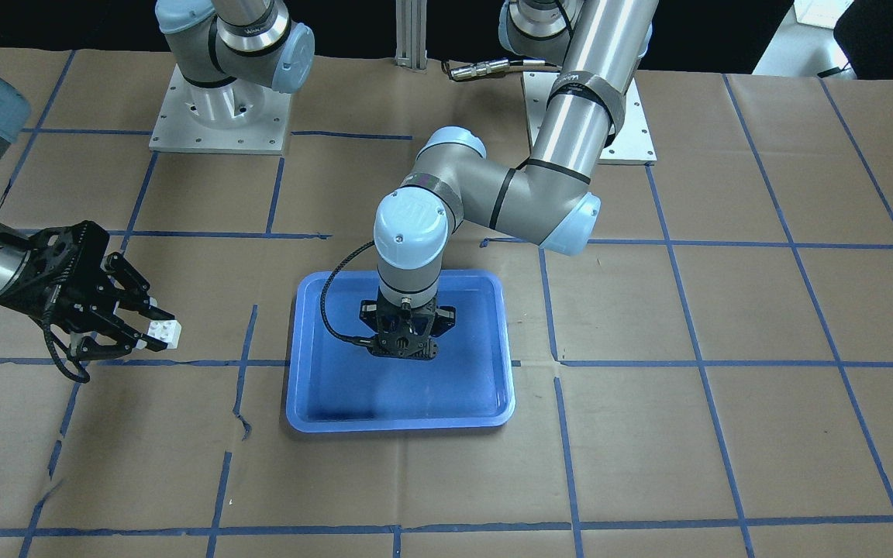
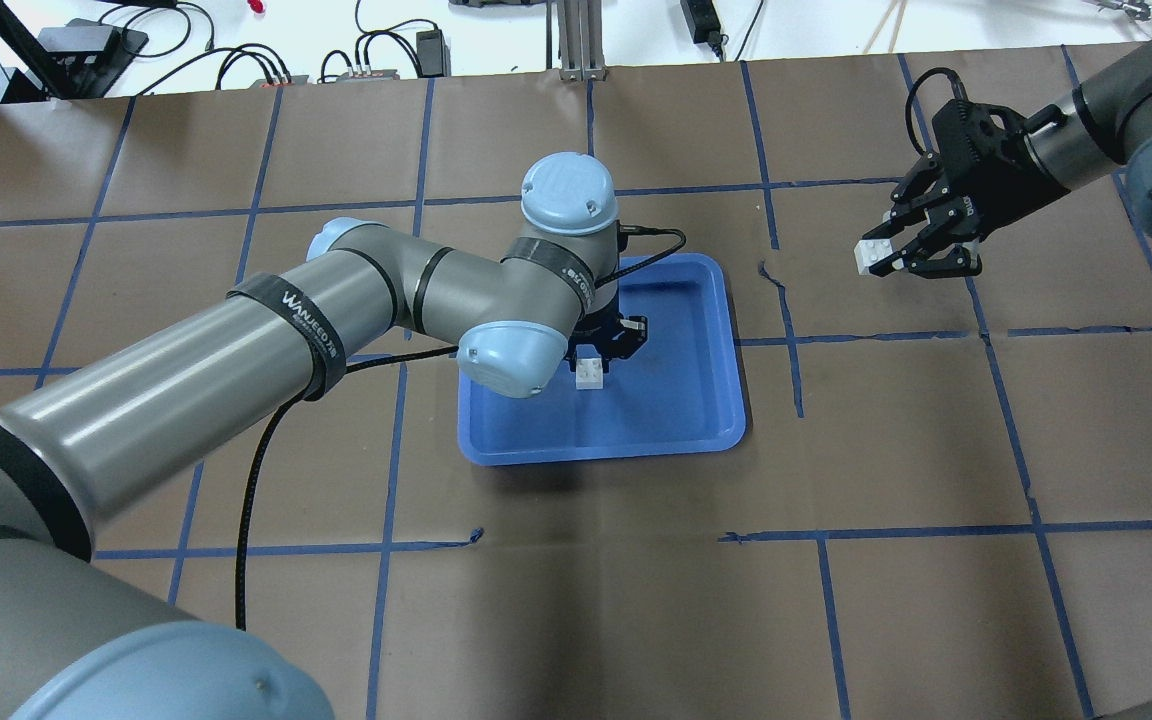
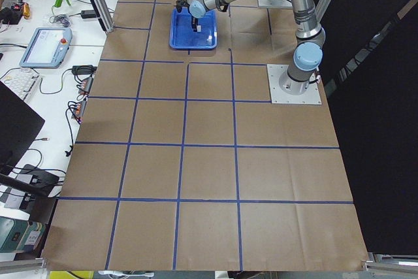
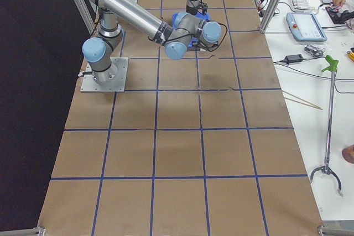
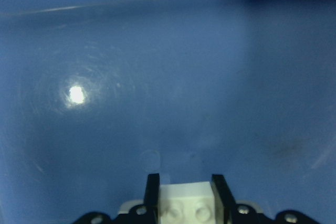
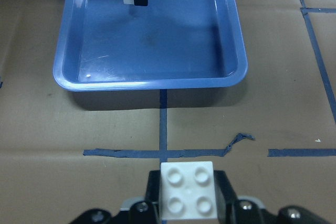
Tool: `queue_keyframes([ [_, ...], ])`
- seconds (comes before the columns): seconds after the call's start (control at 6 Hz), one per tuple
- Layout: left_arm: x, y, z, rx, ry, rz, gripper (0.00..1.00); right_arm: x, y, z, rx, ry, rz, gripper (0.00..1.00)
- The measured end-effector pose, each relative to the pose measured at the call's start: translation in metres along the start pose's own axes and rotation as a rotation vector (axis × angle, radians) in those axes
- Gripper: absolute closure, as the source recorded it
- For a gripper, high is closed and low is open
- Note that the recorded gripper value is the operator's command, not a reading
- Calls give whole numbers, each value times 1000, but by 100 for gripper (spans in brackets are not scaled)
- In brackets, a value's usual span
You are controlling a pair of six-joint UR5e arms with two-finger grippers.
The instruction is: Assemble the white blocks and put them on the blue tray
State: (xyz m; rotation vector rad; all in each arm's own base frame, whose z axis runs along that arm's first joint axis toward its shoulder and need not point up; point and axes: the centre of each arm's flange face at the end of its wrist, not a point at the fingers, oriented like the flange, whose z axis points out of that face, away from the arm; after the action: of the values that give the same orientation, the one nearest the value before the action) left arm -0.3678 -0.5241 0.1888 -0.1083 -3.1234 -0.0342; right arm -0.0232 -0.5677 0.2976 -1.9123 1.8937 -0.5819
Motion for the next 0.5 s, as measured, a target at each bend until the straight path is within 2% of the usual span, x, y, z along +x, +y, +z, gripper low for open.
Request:
queue_keyframes([
  [0.17,-1,0,0,0,-1,-1,9,-1,0,1,0,-1,0,73],
  [0.5,-1,0,1,-1,-2,-1,5,-1,0,-2,-3,3,-3,73],
])
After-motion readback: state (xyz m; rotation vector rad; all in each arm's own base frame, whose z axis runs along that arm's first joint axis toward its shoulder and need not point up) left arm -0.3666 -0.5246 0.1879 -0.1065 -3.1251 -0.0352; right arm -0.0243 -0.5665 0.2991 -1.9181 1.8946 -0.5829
